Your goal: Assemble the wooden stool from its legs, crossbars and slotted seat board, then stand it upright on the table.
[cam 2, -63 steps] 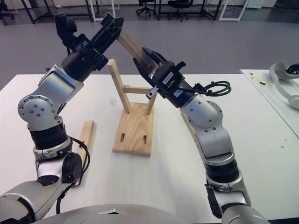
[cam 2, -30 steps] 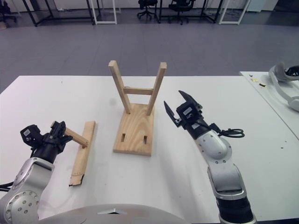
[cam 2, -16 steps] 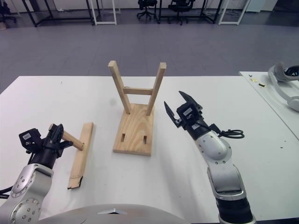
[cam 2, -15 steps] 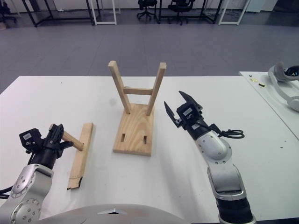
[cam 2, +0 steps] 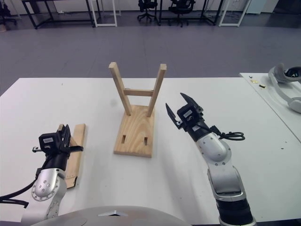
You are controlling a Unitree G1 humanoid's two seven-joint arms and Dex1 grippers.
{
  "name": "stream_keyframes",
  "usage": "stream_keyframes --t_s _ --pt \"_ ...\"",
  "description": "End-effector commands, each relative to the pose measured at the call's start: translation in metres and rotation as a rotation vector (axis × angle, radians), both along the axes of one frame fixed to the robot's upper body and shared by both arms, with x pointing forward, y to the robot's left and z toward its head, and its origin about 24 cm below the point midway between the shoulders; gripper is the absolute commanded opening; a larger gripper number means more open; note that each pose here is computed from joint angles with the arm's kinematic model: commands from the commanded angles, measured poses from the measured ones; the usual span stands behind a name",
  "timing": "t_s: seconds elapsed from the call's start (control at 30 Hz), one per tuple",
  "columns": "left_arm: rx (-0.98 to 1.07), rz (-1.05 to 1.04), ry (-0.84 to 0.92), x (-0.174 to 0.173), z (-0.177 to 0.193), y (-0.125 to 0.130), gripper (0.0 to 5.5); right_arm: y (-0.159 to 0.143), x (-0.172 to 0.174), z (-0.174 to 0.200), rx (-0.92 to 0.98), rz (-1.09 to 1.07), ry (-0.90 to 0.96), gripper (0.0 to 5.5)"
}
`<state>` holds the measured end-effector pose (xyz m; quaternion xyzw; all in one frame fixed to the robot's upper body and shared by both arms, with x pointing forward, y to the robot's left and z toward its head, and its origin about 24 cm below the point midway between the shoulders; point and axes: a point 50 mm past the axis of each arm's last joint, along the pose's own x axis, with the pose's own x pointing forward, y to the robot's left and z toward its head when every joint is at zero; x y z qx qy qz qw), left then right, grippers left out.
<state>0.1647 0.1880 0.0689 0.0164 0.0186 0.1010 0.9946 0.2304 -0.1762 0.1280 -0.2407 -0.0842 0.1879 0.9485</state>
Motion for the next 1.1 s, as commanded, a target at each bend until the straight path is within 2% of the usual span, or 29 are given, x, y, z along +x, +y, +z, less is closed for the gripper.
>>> stream_keyframes --t_s 0.03,0.2,0.33,0.43,0.47,0.53,0.63,0.8,0.93,1.1 --pt "-0.197 0.059 0.383 -0.034 -0.073 0.008 0.40 -0.002 0.000 -0.008 -0.021 -0.007 0.016 3.08" --pt "-0.212 -0.002 0.410 -0.039 -0.081 0.003 0.40 -0.002 0.000 -0.009 -0.037 0.001 0.016 3.08" --pt "-0.118 -0.031 0.384 -0.036 -0.079 0.005 0.40 -0.003 0.001 -0.009 -0.039 0.003 0.012 3.08" --pt "0.021 -0.048 0.199 -0.015 -0.042 0.019 0.40 -0.002 0.000 -0.010 -0.044 0.003 0.011 3.08" --pt "0.052 -0.059 0.136 -0.008 -0.027 0.022 0.77 -0.001 -0.001 -0.011 -0.044 0.002 0.011 3.08" --pt "0.091 -0.091 0.046 0.004 0.002 0.023 1.06 0.000 0.000 -0.011 -0.044 0.002 0.007 3.08" --pt "0.098 -0.145 0.010 0.015 0.029 0.016 1.50 -0.001 -0.001 -0.012 -0.043 -0.004 0.006 3.08" --pt "-0.006 -0.188 0.161 0.009 0.029 0.018 2.40 -0.001 -0.004 -0.014 -0.037 -0.020 0.011 3.08" --pt "0.049 -0.223 0.282 -0.007 0.034 0.025 3.07 -0.005 -0.009 -0.016 -0.042 -0.039 0.021 3.08" --pt "0.028 -0.244 0.562 -0.034 0.007 0.024 3.84 -0.001 -0.014 -0.022 -0.041 -0.037 0.043 3.08"
